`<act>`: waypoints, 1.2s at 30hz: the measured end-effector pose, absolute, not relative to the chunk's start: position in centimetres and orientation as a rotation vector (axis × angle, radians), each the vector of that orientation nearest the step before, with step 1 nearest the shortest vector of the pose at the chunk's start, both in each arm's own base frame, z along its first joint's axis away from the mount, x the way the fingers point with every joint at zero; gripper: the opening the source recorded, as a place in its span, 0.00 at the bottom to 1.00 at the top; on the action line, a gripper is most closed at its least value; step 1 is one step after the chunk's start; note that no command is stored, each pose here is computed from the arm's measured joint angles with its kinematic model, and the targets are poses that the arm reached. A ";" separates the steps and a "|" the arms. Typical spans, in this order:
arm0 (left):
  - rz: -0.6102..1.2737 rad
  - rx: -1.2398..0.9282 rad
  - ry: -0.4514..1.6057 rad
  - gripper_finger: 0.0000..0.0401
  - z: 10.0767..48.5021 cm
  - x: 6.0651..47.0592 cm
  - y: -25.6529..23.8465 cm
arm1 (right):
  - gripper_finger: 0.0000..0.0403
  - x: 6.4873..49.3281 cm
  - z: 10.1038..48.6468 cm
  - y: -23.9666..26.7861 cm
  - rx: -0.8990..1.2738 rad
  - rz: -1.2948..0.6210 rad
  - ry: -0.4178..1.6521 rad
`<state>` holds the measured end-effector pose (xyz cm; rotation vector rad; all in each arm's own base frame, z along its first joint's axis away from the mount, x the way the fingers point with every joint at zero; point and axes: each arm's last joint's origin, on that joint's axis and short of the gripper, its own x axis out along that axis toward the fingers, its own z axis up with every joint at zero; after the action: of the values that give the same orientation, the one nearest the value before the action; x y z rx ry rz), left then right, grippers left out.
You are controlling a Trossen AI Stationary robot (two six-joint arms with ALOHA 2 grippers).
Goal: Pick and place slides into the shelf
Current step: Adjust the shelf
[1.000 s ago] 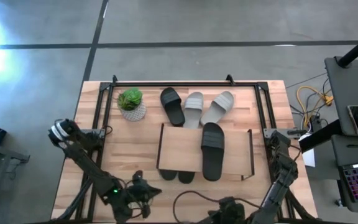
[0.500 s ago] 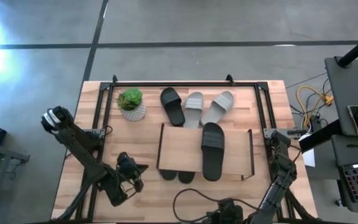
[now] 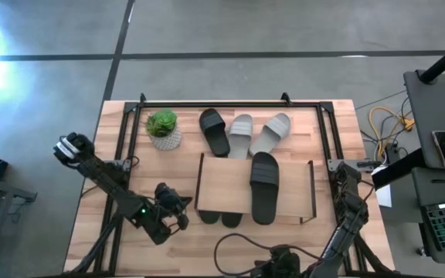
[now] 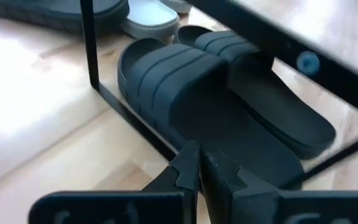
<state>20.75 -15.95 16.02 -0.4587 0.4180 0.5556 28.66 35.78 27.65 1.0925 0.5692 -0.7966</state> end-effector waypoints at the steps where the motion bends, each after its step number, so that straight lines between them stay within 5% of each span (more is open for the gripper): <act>1: 0.553 -0.454 0.416 0.00 16.1 21.0 -15.8 | 0.03 28.7 27.7 35.8 1.093 -0.797 0.569; 9: 0.404 -0.397 0.402 0.00 17.1 23.1 -15.7 | 0.03 28.9 27.7 35.6 1.094 -0.802 0.566; 36: 0.164 -0.393 0.461 0.00 16.4 21.3 -17.8 | 0.03 28.8 27.6 35.6 1.071 -0.798 0.575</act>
<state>21.32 -17.78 16.35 -0.3930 0.4614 0.1641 28.82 35.58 27.64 1.0711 0.5754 -0.7984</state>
